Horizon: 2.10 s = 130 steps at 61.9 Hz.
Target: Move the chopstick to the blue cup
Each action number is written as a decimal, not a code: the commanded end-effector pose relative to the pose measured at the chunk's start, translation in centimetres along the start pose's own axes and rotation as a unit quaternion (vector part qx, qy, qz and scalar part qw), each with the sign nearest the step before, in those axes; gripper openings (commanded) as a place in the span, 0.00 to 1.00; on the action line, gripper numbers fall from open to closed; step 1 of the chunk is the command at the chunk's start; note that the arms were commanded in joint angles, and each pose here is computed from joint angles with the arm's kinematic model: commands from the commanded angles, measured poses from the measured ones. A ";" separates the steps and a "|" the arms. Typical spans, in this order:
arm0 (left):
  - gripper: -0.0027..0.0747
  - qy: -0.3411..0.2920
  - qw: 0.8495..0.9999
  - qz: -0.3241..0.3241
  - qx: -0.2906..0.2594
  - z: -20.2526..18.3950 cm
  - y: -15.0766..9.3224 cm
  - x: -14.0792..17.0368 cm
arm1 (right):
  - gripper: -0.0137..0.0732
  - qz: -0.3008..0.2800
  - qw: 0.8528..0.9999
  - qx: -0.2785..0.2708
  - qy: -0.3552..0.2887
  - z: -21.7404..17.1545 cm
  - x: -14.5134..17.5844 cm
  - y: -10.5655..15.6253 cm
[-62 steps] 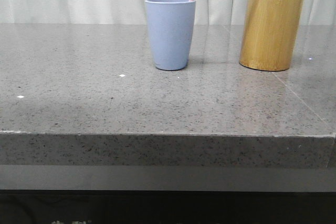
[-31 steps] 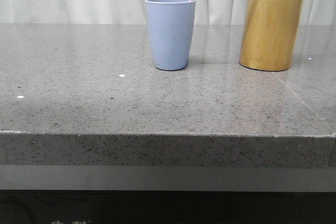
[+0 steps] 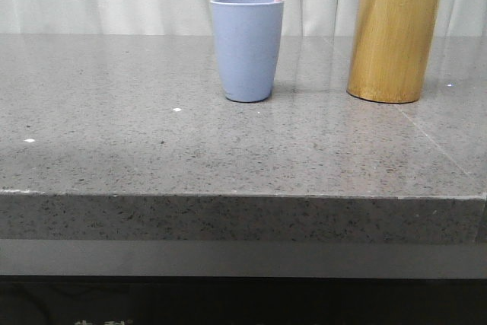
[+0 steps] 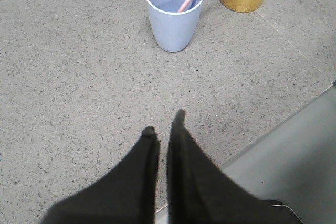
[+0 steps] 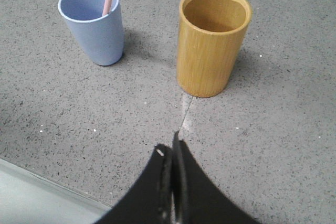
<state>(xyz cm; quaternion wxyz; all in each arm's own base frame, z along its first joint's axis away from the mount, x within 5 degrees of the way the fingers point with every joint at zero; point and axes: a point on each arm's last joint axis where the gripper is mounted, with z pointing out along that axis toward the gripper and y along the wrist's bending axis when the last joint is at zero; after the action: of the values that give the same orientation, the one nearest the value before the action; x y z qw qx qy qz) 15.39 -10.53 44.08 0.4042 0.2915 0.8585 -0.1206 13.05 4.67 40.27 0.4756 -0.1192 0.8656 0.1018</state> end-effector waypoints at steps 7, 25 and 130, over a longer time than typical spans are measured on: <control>0.01 -0.053 0.999 0.001 0.001 -1.1 -0.1 -1.0 | 0.08 -0.003 0.999 0.004 -0.050 -0.7 -1.2 -0.1; 0.01 -0.053 0.999 0.001 0.001 -1.1 -0.1 -1.0 | 0.08 -0.003 0.999 0.004 -0.051 -0.7 -1.2 -0.1; 0.01 -0.417 0.865 -0.102 -0.261 3.5 1.5 26.2 | 0.08 -0.003 0.999 0.004 -0.049 -0.7 -1.2 -0.1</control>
<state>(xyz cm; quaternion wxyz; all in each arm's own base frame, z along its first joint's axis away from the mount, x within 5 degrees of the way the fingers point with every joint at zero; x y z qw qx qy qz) 5.57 -0.44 21.38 0.7417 0.0187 0.6693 -0.0383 13.07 4.67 40.20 0.4747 -0.1193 0.8661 0.1014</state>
